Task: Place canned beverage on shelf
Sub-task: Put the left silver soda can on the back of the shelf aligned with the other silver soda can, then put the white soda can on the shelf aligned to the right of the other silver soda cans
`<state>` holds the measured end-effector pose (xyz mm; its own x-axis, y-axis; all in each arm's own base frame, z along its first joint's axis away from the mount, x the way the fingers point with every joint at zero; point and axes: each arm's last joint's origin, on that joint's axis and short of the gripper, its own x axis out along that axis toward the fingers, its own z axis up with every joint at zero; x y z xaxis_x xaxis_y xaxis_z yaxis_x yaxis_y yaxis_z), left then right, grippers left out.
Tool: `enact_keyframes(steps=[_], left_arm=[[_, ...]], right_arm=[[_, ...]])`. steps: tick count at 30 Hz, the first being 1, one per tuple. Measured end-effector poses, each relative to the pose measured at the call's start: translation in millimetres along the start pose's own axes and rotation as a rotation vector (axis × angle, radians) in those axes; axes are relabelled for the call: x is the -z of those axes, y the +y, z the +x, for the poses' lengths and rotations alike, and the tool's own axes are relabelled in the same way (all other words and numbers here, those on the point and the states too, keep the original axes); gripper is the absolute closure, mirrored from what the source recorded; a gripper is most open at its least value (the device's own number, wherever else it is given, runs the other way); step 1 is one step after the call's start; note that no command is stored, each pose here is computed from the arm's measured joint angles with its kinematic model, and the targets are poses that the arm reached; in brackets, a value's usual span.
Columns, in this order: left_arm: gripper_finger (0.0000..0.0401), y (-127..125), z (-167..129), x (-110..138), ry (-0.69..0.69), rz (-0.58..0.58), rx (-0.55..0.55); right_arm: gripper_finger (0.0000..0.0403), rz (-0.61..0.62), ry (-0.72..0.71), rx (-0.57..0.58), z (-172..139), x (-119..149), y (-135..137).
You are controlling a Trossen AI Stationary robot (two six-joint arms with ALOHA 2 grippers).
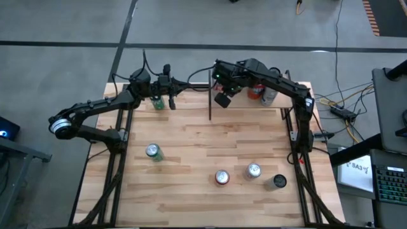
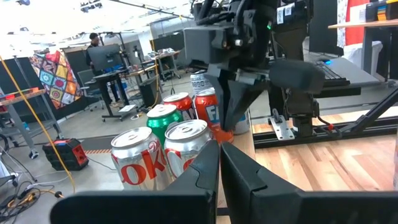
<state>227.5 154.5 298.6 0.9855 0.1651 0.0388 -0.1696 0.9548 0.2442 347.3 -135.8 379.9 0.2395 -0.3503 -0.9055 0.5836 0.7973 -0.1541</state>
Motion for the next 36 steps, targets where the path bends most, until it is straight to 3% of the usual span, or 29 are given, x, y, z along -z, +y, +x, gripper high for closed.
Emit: enact_keyframes(steps=[4, 12, 15, 18, 28, 36], left_arm=[[0.0401, 0.0, 0.0, 0.0, 0.000, 0.000, 0.000], [0.0401, 0.0, 0.0, 0.0, 0.000, -0.006, 0.000], [0.0401, -0.4, 0.0, 0.2, 0.000, -0.031, 0.009], [0.0401, -4.8, 1.1, -0.2, -0.010, -0.052, 0.087], [0.0401, -47.5, 12.6, -16.2, -0.073, -0.106, 0.280], [0.0401, -92.9, 20.2, -26.7, -0.063, -0.248, 0.421]], right_arm=[[0.0394, -0.023, -0.057, -0.002, 5.2, -8.2, 1.3], [0.0394, -0.024, -0.032, -0.021, 3.6, -4.8, 3.6], [0.0394, -0.062, -0.041, -0.085, -5.3, -0.7, 14.7], [0.0394, -0.123, -0.058, -0.111, -15.8, 5.7, 32.2], [0.0394, -0.310, -0.165, -0.117, -54.8, 43.8, 91.4], [0.0394, -0.366, -0.272, -0.194, -66.8, 85.0, 103.7]])
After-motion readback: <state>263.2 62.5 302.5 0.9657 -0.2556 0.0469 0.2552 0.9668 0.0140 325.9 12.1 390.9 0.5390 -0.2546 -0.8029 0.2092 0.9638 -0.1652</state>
